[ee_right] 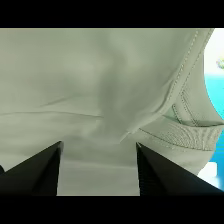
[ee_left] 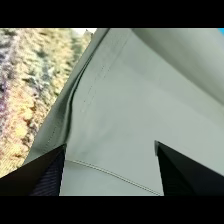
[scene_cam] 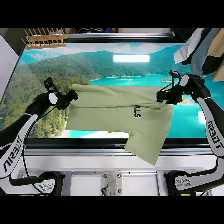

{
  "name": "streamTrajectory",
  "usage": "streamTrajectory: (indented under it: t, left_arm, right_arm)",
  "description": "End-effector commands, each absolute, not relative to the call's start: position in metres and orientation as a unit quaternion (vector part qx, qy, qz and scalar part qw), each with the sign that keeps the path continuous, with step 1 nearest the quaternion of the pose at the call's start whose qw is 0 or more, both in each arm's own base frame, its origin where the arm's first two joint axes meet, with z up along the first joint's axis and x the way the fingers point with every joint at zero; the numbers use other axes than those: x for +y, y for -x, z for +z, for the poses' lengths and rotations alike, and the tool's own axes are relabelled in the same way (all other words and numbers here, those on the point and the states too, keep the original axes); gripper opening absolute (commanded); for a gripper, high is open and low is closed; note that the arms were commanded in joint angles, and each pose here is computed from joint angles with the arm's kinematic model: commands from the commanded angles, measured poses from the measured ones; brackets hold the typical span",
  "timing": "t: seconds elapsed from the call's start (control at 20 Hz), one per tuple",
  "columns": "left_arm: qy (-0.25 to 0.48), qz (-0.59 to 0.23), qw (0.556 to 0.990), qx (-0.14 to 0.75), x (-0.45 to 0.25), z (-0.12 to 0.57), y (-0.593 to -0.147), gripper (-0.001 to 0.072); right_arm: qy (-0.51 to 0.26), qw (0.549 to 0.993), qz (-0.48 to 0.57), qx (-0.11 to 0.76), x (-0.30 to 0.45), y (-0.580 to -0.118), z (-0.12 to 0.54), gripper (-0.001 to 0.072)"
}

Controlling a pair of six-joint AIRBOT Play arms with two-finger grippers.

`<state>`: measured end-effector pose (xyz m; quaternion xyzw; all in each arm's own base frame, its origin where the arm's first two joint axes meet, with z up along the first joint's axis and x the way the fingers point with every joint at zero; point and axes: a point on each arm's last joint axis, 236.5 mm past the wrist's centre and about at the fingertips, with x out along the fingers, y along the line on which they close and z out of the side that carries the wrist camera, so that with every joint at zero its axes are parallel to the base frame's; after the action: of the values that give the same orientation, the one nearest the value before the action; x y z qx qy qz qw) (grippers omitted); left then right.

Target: Fold the clothes and pants, and hang the long-sleeved shirts on hangers.

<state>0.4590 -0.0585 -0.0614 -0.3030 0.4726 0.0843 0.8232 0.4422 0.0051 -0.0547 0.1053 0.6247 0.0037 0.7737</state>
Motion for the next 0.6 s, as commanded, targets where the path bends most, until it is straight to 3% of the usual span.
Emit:
streamTrajectory:
  t: [0.0, 0.1, 0.2, 0.4, 0.55]
  left_arm:
    - [0.300, 0.085, 0.834, 0.455, -0.040, -0.017, -0.448, 0.0585]
    - [0.252, 0.116, 0.823, 0.496, -0.008, -0.015, -0.403, 0.0585]
    - [0.253, 0.150, 0.785, 0.545, 0.009, -0.038, -0.345, 0.0585]
    - [0.367, 0.182, 0.718, 0.563, -0.004, -0.087, -0.270, 0.0585]
    - [0.469, 0.202, 0.682, 0.523, -0.014, -0.109, -0.256, 0.0585]
  right_arm:
    - [-0.112, 0.807, 0.000, 0.580, -0.008, -0.446, -0.004, 0.0465]
    - [-0.117, 0.832, -0.012, 0.543, -0.026, -0.434, 0.047, 0.0466]
    - [-0.112, 0.849, -0.017, 0.515, -0.035, -0.412, 0.084, 0.0466]
    - [-0.114, 0.871, -0.014, 0.477, -0.027, -0.383, 0.115, 0.0466]
    - [-0.123, 0.870, -0.007, 0.477, -0.021, -0.375, 0.115, 0.0466]
